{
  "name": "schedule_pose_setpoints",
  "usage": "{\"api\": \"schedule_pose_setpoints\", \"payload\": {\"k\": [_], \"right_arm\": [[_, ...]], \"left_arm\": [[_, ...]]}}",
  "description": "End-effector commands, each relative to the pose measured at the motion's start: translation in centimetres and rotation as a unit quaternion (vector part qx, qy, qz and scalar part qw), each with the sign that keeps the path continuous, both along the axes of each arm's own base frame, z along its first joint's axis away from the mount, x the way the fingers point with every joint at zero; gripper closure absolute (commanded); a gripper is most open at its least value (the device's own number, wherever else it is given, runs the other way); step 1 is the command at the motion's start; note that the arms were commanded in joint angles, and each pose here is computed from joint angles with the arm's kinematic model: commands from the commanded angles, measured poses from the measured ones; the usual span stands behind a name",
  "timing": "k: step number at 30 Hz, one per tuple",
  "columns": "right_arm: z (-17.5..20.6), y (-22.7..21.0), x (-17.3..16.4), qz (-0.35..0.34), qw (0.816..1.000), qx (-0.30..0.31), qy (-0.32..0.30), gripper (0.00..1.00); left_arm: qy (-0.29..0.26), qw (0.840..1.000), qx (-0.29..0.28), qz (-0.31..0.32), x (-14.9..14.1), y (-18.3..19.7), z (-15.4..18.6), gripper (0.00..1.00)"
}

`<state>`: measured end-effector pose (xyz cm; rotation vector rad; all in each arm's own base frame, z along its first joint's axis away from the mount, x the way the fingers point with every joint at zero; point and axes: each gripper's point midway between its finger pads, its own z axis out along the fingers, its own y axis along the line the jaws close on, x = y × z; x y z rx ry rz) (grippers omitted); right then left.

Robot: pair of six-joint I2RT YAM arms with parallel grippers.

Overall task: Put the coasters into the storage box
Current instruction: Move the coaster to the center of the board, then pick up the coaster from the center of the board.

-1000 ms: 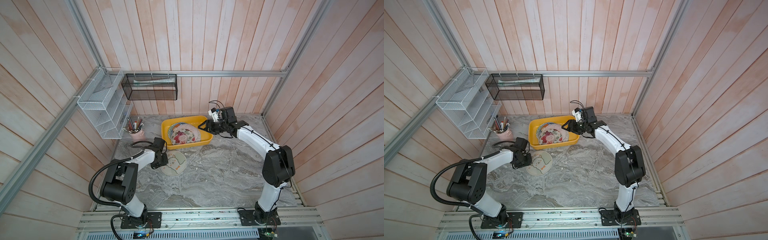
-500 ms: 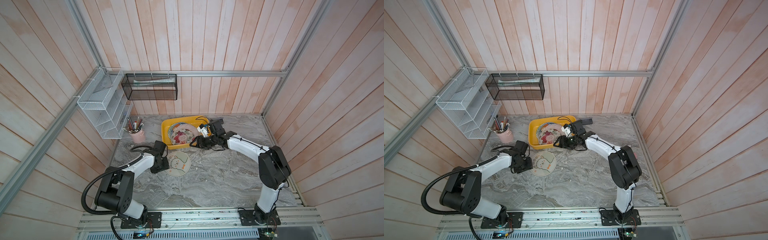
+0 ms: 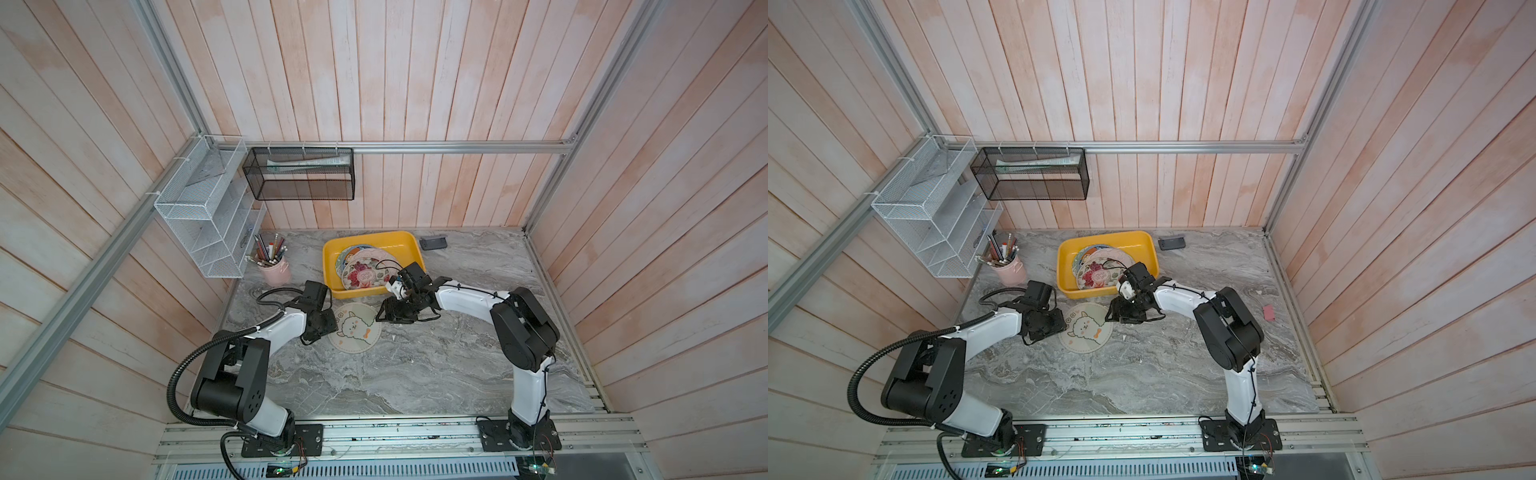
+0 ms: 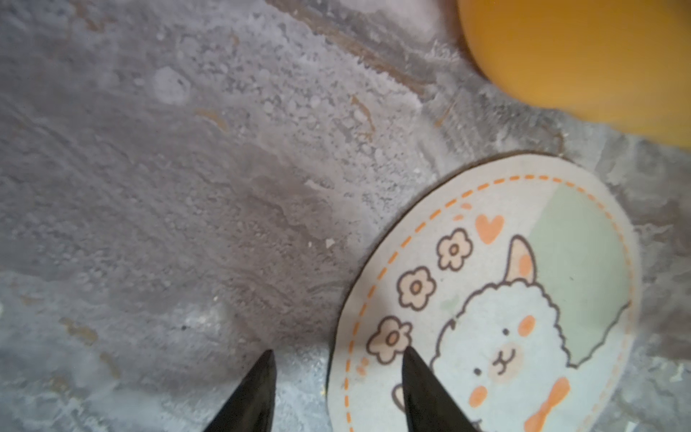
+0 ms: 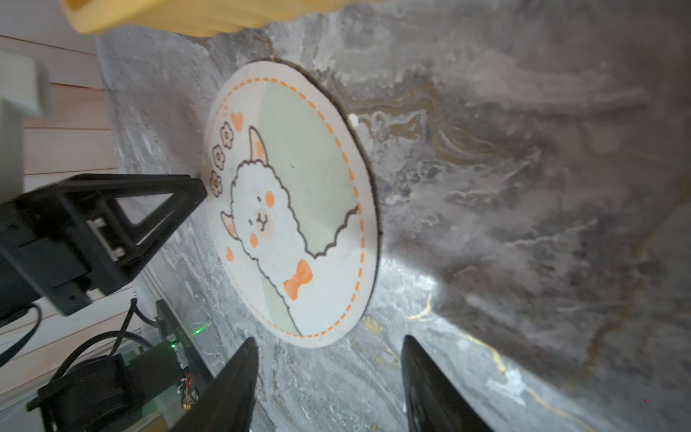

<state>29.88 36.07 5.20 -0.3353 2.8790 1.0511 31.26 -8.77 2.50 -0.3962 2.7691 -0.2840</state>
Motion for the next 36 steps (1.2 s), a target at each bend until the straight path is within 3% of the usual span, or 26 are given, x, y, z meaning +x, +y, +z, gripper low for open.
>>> {"api": "schedule_pose_setpoints", "payload": {"k": [1,12,24,36], "right_arm": [[-1.1,0.2,0.0,-0.007,1.0,-0.025,0.01,0.4],[-2.8,0.6,-0.3,-0.006,0.999,-0.04,0.019,0.45],[-3.3,0.4,-0.1,-0.013,0.999,-0.049,0.017,0.58],[-3.2,0.4,-0.4,-0.015,0.999,-0.042,0.02,0.6]], "left_arm": [[0.013,1.0,-0.014,-0.019,-0.6,-0.8,-1.4,0.46],[0.046,0.996,-0.031,-0.07,-2.6,-3.9,-2.6,0.49],[0.054,0.996,-0.028,-0.069,-3.4,-3.8,-2.9,0.5],[0.042,0.996,-0.042,-0.061,-3.1,-4.2,-2.0,0.7]]}}
